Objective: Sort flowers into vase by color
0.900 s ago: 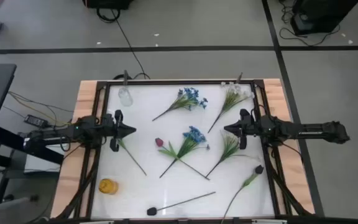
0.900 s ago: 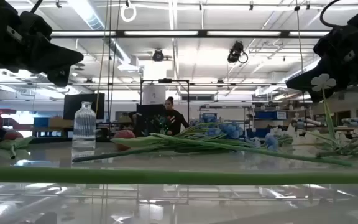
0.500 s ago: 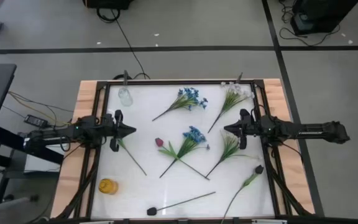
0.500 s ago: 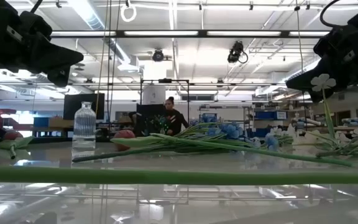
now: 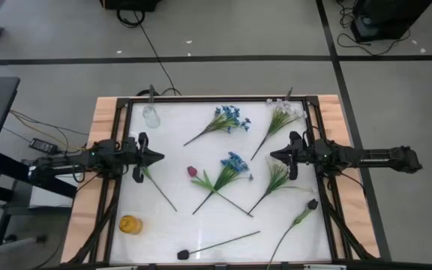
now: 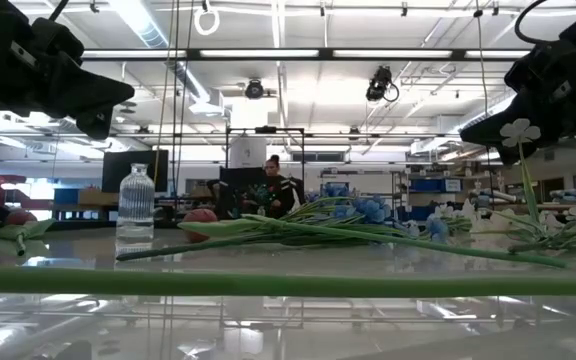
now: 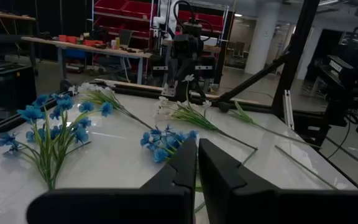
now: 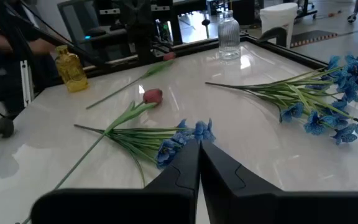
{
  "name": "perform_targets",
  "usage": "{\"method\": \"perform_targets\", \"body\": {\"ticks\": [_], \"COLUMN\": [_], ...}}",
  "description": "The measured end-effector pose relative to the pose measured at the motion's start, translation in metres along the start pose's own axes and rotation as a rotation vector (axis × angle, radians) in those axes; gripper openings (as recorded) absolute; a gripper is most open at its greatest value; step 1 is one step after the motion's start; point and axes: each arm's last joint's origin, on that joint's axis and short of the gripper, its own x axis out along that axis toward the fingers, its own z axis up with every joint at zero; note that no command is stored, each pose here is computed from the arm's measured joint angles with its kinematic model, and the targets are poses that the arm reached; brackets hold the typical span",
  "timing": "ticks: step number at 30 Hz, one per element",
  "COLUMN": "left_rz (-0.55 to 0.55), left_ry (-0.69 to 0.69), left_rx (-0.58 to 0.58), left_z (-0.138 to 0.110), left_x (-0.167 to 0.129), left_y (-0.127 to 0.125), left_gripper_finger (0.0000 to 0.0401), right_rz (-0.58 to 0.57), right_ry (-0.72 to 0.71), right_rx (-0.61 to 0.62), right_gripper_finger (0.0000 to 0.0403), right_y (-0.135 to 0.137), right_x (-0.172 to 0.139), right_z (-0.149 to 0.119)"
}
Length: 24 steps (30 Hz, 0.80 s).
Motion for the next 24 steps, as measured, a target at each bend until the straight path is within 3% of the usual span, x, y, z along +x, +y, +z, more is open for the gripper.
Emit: {"method": "perform_targets", "body": {"ticks": [24], "left_rz": [0.0], "left_ry": [-0.001], "left_rx": [0.0], "left_z": [0.0001], "left_x": [0.0], "left_y": [0.0], "left_gripper_finger": [0.0025], "right_rz": [0.0], "right_ry": [0.0], "right_rx": [0.0], "right_gripper_finger": [0.0023], "right_y": [0.0], "right_x": [0.0], "right_z": [0.0001]}}
